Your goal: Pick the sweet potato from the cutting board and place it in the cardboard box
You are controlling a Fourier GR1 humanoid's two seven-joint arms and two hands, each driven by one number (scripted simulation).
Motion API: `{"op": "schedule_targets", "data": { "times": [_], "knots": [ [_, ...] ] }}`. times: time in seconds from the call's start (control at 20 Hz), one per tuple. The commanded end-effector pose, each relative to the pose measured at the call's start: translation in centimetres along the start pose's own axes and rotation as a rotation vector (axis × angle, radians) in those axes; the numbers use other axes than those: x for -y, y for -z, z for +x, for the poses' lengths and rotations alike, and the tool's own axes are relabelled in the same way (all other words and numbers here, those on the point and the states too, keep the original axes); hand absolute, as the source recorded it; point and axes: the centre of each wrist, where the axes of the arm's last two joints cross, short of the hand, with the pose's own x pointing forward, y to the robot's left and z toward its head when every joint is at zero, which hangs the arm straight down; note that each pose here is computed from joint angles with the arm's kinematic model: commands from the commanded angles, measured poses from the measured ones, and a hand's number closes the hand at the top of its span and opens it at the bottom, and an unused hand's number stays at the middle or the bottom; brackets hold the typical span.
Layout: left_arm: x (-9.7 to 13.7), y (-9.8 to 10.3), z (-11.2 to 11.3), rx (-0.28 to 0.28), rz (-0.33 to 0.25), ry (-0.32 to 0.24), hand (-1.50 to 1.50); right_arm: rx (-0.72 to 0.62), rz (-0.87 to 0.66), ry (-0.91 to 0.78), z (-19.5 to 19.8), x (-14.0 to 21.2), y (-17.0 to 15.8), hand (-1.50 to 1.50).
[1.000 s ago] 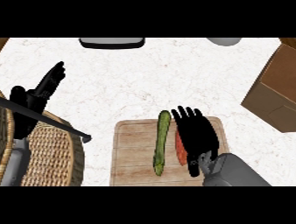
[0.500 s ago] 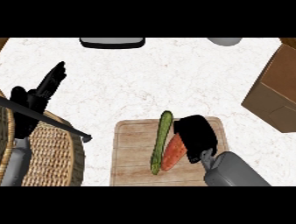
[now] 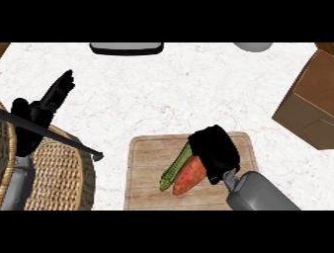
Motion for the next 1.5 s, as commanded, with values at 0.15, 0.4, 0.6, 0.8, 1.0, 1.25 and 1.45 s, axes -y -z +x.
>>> {"op": "schedule_targets", "data": {
  "times": [0.15, 0.4, 0.6, 0.8, 1.0, 1.25, 1.45],
  "knots": [
    [2.2, 0.5, 0.9, 0.035, -0.049, 0.035, 0.0, 0.238, -0.087, 0.156, 0.0, 0.5, 1.4, 1.5],
    [2.4, 0.4, 0.4, 0.021, -0.04, 0.021, 0.0, 0.296, -0.288, 0.096, 0.4, 3.1, -0.5, 1.5],
    [1.8, -0.8, -0.1, 0.005, -0.034, 0.01, 0.0, 0.3, -0.387, 0.055, 0.4, 7.8, -3.9, 1.5],
    [1.9, 0.2, 0.7, 0.031, -0.043, 0.018, 0.0, 0.164, -0.502, 0.157, -2.2, 11.9, -4.2, 1.5],
    [0.7, 0.5, 0.8, 0.002, -0.031, 0.013, 0.0, -0.028, -0.618, 0.338, -3.3, 14.0, -5.5, 1.5],
    [0.9, -0.2, 0.0, 0.016, -0.035, 0.009, 0.0, -0.21, -0.702, 0.383, -9.1, 16.7, -6.1, 1.5],
    [2.3, -0.7, 0.1, 0.041, -0.052, 0.016, 0.0, -0.301, -0.723, 0.445, -12.6, 17.4, -4.5, 1.5]
  ]
}}
